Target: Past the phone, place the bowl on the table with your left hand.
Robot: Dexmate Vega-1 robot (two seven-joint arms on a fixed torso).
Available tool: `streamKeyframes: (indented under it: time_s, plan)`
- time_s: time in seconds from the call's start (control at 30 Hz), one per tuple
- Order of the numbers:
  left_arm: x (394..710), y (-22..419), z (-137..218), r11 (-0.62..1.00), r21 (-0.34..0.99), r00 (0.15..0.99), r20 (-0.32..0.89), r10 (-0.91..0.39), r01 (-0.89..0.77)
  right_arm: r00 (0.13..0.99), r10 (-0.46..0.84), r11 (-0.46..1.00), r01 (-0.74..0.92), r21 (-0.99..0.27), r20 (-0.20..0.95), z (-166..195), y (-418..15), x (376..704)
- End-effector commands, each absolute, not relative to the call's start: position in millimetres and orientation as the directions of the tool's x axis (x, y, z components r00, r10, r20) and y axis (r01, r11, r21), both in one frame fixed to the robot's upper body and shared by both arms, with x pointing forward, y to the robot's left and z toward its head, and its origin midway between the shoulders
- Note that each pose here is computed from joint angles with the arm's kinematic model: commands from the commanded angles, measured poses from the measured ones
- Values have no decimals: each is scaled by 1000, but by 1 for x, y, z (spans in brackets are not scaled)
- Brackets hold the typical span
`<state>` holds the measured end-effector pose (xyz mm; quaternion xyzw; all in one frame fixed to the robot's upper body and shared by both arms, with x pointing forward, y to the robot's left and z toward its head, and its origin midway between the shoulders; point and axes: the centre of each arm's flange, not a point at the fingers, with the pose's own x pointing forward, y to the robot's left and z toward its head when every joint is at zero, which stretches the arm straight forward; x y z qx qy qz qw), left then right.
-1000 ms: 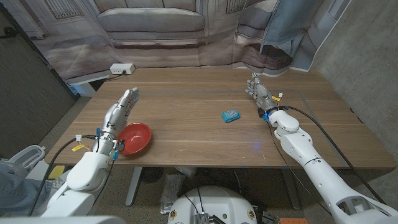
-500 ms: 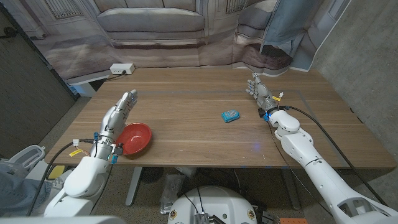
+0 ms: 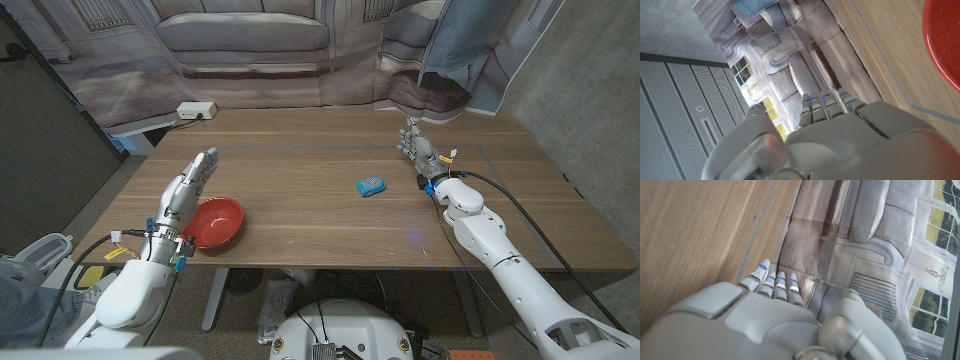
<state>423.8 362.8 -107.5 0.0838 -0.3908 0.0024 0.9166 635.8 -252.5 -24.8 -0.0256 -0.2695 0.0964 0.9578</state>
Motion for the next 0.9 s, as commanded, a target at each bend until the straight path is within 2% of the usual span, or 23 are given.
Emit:
streamKeyframes:
  time_s: [0.03,0.9]
  plan:
    - [413,360,-112,983,159,689,722,-54,-91,837,201,980,-169,-109,509,-25,-255,634]
    - [385,354,-121,971,181,686,727,-26,-155,841,200,980,-162,-117,503,-27,-255,634]
